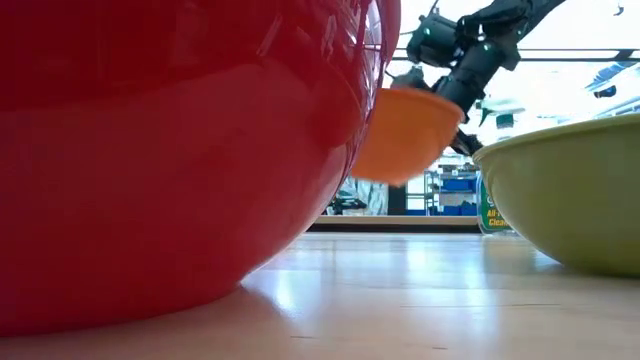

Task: Nest bowls inside each other
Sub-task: Stack the orange bowl on top of the red bowl

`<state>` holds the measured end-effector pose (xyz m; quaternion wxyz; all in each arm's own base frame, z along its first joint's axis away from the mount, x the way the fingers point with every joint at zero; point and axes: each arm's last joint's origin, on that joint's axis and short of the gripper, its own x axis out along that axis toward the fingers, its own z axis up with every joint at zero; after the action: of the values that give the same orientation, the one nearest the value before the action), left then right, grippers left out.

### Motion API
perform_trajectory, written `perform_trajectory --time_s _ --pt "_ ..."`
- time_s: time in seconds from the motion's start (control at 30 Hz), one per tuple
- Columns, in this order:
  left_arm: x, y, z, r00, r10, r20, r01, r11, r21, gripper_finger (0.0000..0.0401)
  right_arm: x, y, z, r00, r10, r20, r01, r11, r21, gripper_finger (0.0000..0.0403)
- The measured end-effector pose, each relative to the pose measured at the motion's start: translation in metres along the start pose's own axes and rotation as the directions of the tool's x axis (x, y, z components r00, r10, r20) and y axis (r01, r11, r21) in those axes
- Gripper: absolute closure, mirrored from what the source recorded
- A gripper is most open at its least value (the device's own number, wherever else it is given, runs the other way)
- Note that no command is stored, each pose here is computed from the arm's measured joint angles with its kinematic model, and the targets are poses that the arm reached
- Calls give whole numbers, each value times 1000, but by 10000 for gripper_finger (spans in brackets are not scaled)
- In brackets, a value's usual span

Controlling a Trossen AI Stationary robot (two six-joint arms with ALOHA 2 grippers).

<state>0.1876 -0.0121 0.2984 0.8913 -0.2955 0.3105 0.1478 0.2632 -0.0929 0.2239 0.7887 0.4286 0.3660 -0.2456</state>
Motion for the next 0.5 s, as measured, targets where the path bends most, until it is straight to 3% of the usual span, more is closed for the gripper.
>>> perform_trajectory --time_s 0.17,0.27,0.4,0.5 --pt "17 -8 7 999 -33 34 38 987 -159 173 -8 23 0 999 51 11 -50 998 -33 369" --pt "21 -14 10 994 -104 35 109 979 -173 173 -14 40 -2 996 86 12 -85 995 -50 369" --pt "15 -19 10 985 -166 49 171 977 -127 173 -24 66 -10 988 152 -15 -152 983 -107 369" --pt "5 -24 7 977 -200 73 202 979 -19 173 -23 86 -18 983 175 -50 -181 974 -139 369"
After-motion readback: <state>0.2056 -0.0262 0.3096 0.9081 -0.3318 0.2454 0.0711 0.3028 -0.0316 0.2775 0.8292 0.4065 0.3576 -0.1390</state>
